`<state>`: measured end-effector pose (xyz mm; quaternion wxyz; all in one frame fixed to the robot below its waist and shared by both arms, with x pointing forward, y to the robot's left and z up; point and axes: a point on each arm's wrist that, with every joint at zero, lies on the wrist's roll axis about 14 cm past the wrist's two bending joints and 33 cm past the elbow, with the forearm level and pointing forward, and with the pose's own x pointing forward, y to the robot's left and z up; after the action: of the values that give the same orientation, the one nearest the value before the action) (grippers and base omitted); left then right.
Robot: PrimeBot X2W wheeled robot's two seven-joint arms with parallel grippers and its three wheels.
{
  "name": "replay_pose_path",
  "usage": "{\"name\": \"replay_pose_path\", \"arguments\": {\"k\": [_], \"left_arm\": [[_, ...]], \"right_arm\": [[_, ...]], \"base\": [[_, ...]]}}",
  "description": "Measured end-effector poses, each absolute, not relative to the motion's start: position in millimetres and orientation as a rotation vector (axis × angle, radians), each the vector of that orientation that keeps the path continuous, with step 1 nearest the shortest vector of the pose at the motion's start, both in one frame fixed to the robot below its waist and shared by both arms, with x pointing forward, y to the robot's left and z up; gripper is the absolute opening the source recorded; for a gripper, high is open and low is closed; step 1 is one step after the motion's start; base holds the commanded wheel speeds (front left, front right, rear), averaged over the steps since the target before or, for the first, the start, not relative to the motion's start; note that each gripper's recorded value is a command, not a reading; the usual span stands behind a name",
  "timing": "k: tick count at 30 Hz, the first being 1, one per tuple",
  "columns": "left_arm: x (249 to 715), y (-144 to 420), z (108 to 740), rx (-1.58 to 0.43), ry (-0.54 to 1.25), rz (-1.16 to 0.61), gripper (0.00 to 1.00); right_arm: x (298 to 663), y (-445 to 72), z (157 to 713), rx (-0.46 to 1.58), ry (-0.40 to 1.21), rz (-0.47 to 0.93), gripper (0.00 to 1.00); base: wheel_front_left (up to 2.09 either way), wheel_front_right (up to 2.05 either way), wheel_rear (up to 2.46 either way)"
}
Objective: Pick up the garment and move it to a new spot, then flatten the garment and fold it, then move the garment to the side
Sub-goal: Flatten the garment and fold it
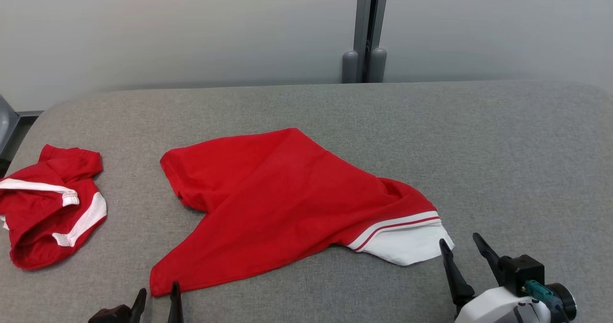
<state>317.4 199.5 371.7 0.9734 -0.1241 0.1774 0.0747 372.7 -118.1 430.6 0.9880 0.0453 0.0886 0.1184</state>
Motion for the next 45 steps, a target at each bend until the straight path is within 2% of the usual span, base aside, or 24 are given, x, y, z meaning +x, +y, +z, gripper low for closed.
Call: {"name": "replay_pose_path", "arguments": {"k": [14,15,17,18,32,33,34,35,41,45], "left_arm": [[333,201,365,-0.283,0.38,0.173,1.0],[333,201,365,-0.283,0.38,0.173,0.87],[335,201,364,-0.285,0.382,0.173,0.04],[335,201,363,-0.286,0.385,0.171,0.0],[339,198,361,-0.256,0.39,0.142,0.0],[339,198,361,-0.254,0.391,0.141,0.0],[339,198,361,-0.255,0.389,0.139,0.0],[340,198,362,-0.251,0.385,0.134,0.0],[353,194,383,-0.244,0.311,0.101,0.0],[366,193,413,-0.249,0.207,0.077,0.0]], "right_arm": [[383,-123,416,0.088,0.22,0.223,1.0],[383,-123,416,0.088,0.22,0.223,1.0],[383,-124,412,0.087,0.231,0.219,1.0],[383,-125,409,0.086,0.241,0.216,1.0],[390,-118,371,0.099,0.367,0.227,1.0],[390,-116,369,0.1,0.376,0.232,0.49],[392,-115,367,0.102,0.38,0.235,0.07],[394,-114,367,0.107,0.381,0.236,0.0],[405,-118,383,0.169,0.326,0.201,0.0],[422,-126,429,0.235,0.175,0.167,0.0]], "base": [[0.0,0.0,0.0],[0.0,0.0,0.0],[0.0,0.0,0.0],[0.0,0.0,0.0],[0.0,0.0,0.0],[0.0,0.0,0.0],[0.0,0.0,0.0],[0.0,0.0,0.0],[0.0,0.0,0.0],[0.0,0.0,0.0]]}}
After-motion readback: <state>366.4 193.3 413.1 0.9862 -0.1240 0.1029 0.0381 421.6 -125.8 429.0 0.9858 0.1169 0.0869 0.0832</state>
